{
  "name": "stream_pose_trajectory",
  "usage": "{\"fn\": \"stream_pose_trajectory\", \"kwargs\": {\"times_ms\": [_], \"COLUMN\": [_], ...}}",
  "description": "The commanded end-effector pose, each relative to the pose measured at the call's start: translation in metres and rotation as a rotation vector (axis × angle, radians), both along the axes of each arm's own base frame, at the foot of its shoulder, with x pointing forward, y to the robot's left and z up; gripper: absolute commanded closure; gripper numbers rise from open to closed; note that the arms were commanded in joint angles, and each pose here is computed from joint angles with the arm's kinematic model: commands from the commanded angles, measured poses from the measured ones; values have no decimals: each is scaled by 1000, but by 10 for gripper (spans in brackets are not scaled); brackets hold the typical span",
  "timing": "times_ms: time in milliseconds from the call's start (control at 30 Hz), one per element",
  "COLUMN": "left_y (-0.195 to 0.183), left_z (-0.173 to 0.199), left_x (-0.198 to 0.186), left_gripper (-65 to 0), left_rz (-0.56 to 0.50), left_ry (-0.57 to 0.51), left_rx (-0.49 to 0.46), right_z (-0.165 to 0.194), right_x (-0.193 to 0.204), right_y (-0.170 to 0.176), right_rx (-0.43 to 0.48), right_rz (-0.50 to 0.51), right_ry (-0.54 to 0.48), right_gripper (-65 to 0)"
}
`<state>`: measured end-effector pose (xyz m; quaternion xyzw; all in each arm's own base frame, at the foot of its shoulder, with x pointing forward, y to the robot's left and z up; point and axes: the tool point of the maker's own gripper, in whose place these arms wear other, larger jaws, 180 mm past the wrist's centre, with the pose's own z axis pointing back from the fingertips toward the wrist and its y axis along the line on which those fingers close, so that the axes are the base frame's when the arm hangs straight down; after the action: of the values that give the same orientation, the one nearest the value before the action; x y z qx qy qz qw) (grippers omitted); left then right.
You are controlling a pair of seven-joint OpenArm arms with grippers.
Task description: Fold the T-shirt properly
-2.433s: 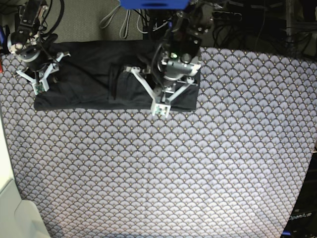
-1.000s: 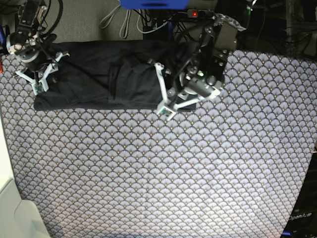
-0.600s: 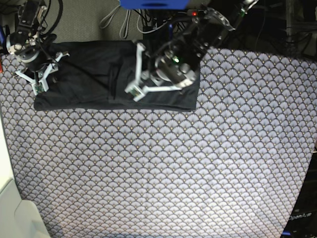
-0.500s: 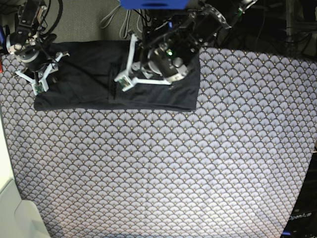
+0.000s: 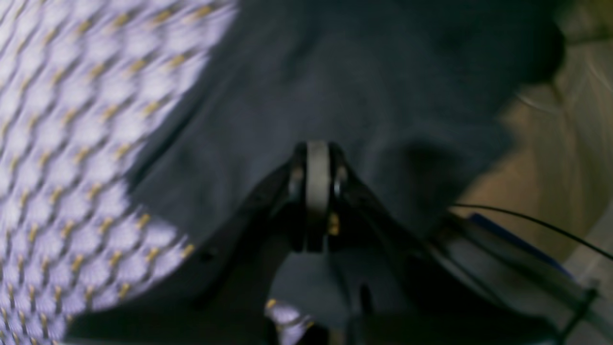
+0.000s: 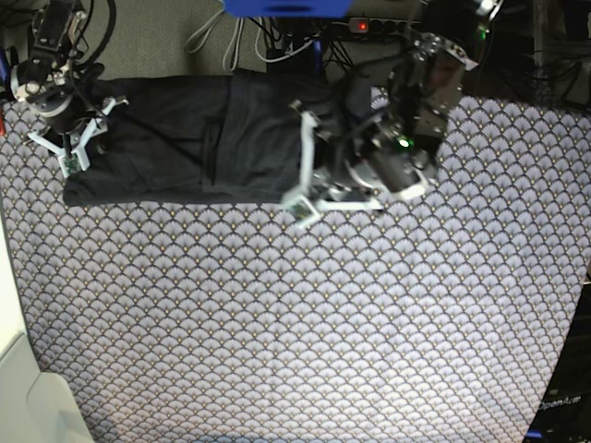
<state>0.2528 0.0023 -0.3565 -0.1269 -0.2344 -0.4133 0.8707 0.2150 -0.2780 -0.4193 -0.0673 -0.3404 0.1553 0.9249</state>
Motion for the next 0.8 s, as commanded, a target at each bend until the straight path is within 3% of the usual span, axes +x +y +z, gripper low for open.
{"fn": "stream_pose_trajectory", "kwargs": {"times_ms": [0, 133, 400, 533, 767], "left_y": [10, 43, 73, 86, 115], "left_z": [7, 3, -8, -9, -5], "left_x": [11, 14, 6, 6, 15], "left_gripper": [-3, -3, -3, -3, -3], "left_rz": [34, 98, 117, 161, 233], "left_ry": [-30, -26, -5, 0, -14], "left_rx": [-5, 37, 110, 113, 136], "right_z": [9, 21, 56, 63, 72], "right_x": [2, 8, 25, 29, 32], "right_y": [-16, -22, -18, -14, -54], "right_rx": [-57, -90, -141, -120, -162], "right_rz": [-1, 15, 49, 38, -101], "right_ry": [-2, -25, -119, -130, -17], "right_gripper": [-245, -247, -249, -249, -247]}}
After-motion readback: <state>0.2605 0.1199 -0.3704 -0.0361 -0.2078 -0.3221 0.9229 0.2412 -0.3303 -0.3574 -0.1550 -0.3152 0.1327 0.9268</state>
